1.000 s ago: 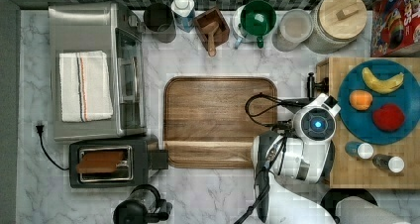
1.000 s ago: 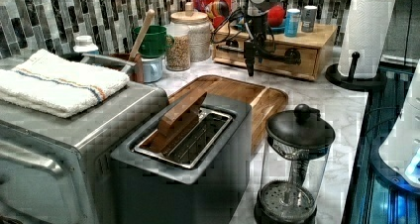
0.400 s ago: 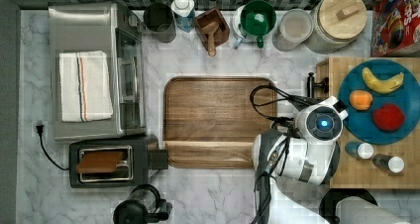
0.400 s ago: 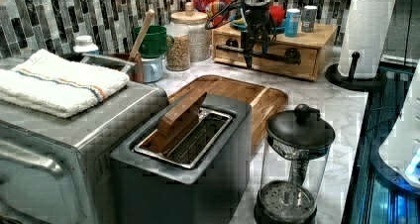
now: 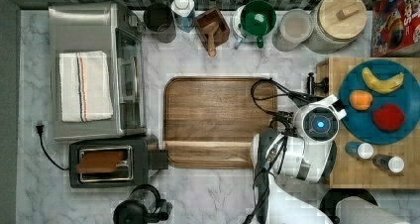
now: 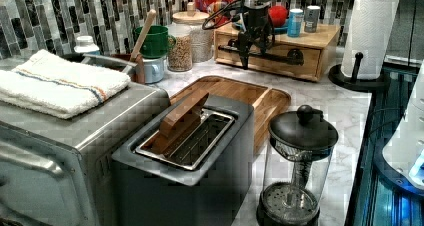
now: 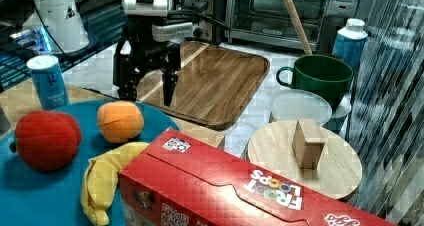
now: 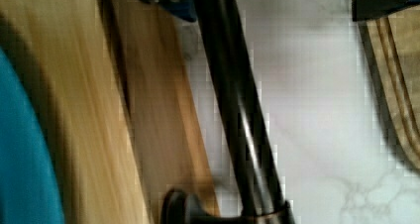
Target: Open the drawer.
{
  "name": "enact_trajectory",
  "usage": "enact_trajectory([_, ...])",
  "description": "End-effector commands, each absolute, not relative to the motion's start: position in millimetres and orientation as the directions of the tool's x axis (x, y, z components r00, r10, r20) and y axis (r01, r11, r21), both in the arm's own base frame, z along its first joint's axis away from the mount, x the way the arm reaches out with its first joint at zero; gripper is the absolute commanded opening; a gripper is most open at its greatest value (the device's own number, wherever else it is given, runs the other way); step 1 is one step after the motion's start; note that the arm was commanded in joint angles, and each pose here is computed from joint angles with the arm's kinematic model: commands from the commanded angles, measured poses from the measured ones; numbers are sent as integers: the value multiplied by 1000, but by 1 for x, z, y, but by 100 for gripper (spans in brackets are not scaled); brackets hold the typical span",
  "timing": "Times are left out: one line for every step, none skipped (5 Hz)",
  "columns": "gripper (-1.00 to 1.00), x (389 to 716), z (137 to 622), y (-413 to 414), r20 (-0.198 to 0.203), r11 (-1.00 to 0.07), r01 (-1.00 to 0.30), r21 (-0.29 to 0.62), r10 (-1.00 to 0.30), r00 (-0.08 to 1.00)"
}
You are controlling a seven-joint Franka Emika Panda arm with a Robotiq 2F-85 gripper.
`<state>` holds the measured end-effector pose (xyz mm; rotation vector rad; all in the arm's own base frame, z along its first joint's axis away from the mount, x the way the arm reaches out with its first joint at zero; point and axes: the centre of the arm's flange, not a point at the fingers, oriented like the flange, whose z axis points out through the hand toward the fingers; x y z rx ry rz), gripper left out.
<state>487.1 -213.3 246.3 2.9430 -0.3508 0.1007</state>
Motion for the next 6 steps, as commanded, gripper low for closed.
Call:
enact_trajectory([100, 523, 245, 0, 85, -997, -55, 51, -50, 995])
enact_trajectory([100, 518, 251, 26, 77, -997, -50, 59, -46, 996])
enact_trajectory([100, 514, 250, 42, 90, -997, -34, 70, -28, 996])
enact_trajectory([100, 508, 249, 52, 118, -996, -16, 89, -6, 993])
enact_trajectory([100, 501, 250, 58, 121, -996, -6, 89, 5, 993])
enact_trajectory([100, 496, 255, 62, 126, -997, -18, 77, -8, 992])
